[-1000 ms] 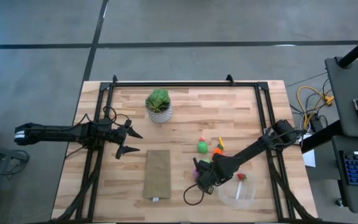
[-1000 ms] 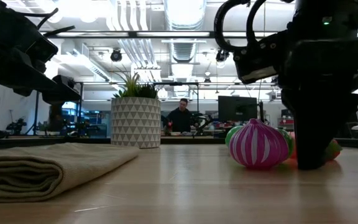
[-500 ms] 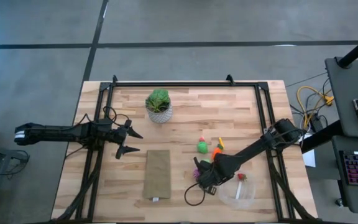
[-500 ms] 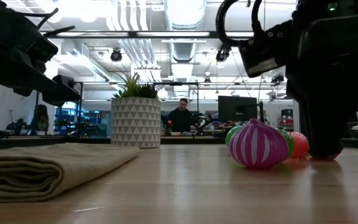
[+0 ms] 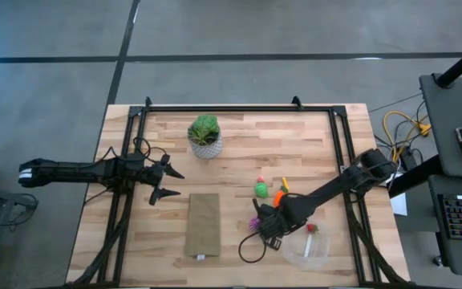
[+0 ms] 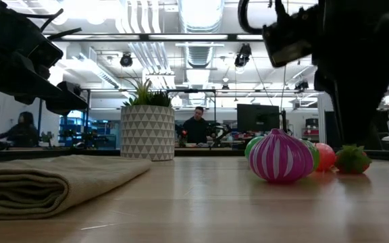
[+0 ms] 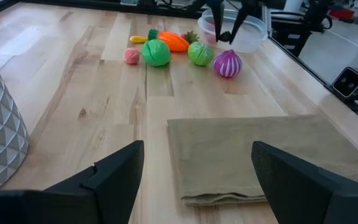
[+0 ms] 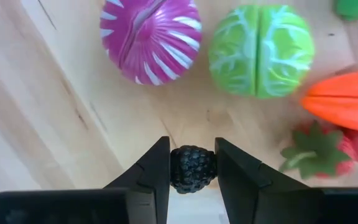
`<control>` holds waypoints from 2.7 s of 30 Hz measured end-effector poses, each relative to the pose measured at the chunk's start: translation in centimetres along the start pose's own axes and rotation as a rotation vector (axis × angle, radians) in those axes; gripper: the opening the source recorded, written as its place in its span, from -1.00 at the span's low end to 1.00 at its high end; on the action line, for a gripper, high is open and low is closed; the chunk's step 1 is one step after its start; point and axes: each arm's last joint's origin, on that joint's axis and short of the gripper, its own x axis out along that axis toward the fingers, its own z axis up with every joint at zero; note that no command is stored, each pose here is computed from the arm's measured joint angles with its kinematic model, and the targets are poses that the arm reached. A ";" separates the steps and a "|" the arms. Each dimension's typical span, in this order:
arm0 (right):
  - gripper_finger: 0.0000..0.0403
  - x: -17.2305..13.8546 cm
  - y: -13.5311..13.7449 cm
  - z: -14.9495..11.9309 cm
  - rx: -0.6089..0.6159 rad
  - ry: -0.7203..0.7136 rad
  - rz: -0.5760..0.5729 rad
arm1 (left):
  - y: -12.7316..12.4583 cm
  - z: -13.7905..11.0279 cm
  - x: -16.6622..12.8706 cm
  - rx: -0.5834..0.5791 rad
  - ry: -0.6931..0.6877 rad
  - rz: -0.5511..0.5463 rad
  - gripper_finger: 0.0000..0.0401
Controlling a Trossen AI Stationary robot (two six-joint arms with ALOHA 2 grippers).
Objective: Pick and placing Produce into tupperware
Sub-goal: Put the blackberry into the transparent container, then put the onion into the transparent container
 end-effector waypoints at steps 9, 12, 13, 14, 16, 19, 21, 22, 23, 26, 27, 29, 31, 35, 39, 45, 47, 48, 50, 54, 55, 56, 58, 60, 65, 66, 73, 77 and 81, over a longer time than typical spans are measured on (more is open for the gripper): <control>-0.50 -4.7 -1.3 -2.0 0.131 -0.025 -0.063 | 0.0 0.0 0.0 0.000 0.000 0.000 0.41; -0.49 -5.1 -1.7 -3.7 0.200 0.010 -0.125 | 0.0 0.0 0.0 0.000 0.001 0.000 0.41; -0.49 -5.0 -1.6 -4.2 0.217 0.023 -0.136 | 0.0 0.0 0.0 0.000 0.000 0.000 0.41; -0.49 -4.8 -1.5 -4.6 0.230 0.035 -0.141 | 0.0 0.0 0.0 0.000 0.000 0.000 0.41; -0.49 -4.3 -1.4 -5.2 0.243 0.063 -0.146 | 0.0 0.0 0.0 0.000 0.000 0.000 0.41; -0.49 -2.8 -1.6 -5.7 0.283 0.109 -0.153 | 0.0 0.0 0.0 0.000 -0.001 0.000 0.41; -0.48 -1.7 -2.3 -6.1 0.345 0.125 -0.210 | 0.0 0.0 0.0 0.000 0.000 0.000 0.41; -0.48 -1.4 -2.6 -6.3 0.379 0.124 -0.222 | 0.0 0.0 0.0 0.000 0.000 0.000 0.41; -0.48 -1.1 -2.9 -6.4 0.410 0.121 -0.225 | 0.0 0.0 0.0 0.000 0.000 0.001 0.41; -0.47 -0.3 -3.6 -6.9 0.452 0.117 -0.217 | 0.0 0.0 0.0 0.000 0.000 0.000 0.41; -0.45 0.0 -3.7 -7.0 0.457 0.122 -0.203 | 0.0 0.0 0.0 0.000 0.000 0.000 0.41; -0.40 0.6 -4.0 -7.2 0.460 0.131 -0.179 | 0.0 0.0 0.0 0.000 0.000 0.000 0.41; -0.32 0.8 -4.2 -7.4 0.473 0.127 -0.145 | 0.0 0.0 0.0 0.000 0.000 0.000 0.41; -0.15 0.3 -4.4 -7.3 0.518 0.086 -0.133 | 0.0 0.0 0.0 0.000 0.001 0.000 0.41; 0.02 -0.8 -3.8 -7.0 0.513 0.025 -0.105 | 0.0 0.0 0.0 0.000 0.000 0.000 0.41; 0.15 -3.6 -1.7 -4.9 0.369 -0.211 -0.042 | 0.0 0.0 0.0 0.000 0.000 0.000 0.41; 0.15 -4.1 -1.1 -4.1 0.283 -0.241 -0.033 | 0.0 0.0 0.0 0.000 0.000 0.000 0.41; 0.15 -4.1 -0.9 -3.7 0.246 -0.245 -0.038 | 0.0 0.0 0.0 0.000 0.000 0.000 0.41; 0.15 -4.0 -0.4 -2.9 0.193 -0.249 -0.039 | 0.0 0.0 0.0 0.000 0.000 0.000 0.41; 0.15 -3.0 0.4 -1.7 0.146 -0.260 -0.062 | 0.0 0.0 0.0 0.000 0.000 0.000 0.41; 0.16 -2.6 0.6 -1.5 0.144 -0.262 -0.072 | 0.0 0.0 0.0 0.000 0.000 0.000 0.41; 0.17 -2.3 0.9 -1.4 0.143 -0.261 -0.079 | 0.0 0.0 0.0 0.000 0.000 0.000 0.41; 0.21 -1.7 1.5 -1.0 0.142 -0.260 -0.080 | 0.0 0.0 0.0 0.000 0.000 0.000 0.41; 0.27 -1.4 2.1 -0.7 0.142 -0.256 -0.076 | 0.0 0.0 0.0 0.000 0.000 0.000 0.41; 0.44 -1.2 3.3 -0.2 0.165 -0.285 -0.071 | 0.0 0.0 0.0 0.000 0.000 0.000 0.41; 0.46 -1.3 3.6 0.0 0.163 -0.300 -0.073 | 0.0 0.0 0.0 0.000 0.000 0.000 0.41; 0.56 0.4 5.4 0.0 0.001 -0.257 -0.092 | 0.0 0.0 0.0 0.000 0.000 0.000 0.41; 0.58 0.7 5.9 -0.1 0.038 -0.239 -0.077 | 0.0 0.0 0.0 -0.001 0.002 0.001 0.41; 0.60 0.6 5.7 0.3 0.055 -0.243 -0.075 | 0.0 0.0 0.0 -0.001 0.002 0.001 0.41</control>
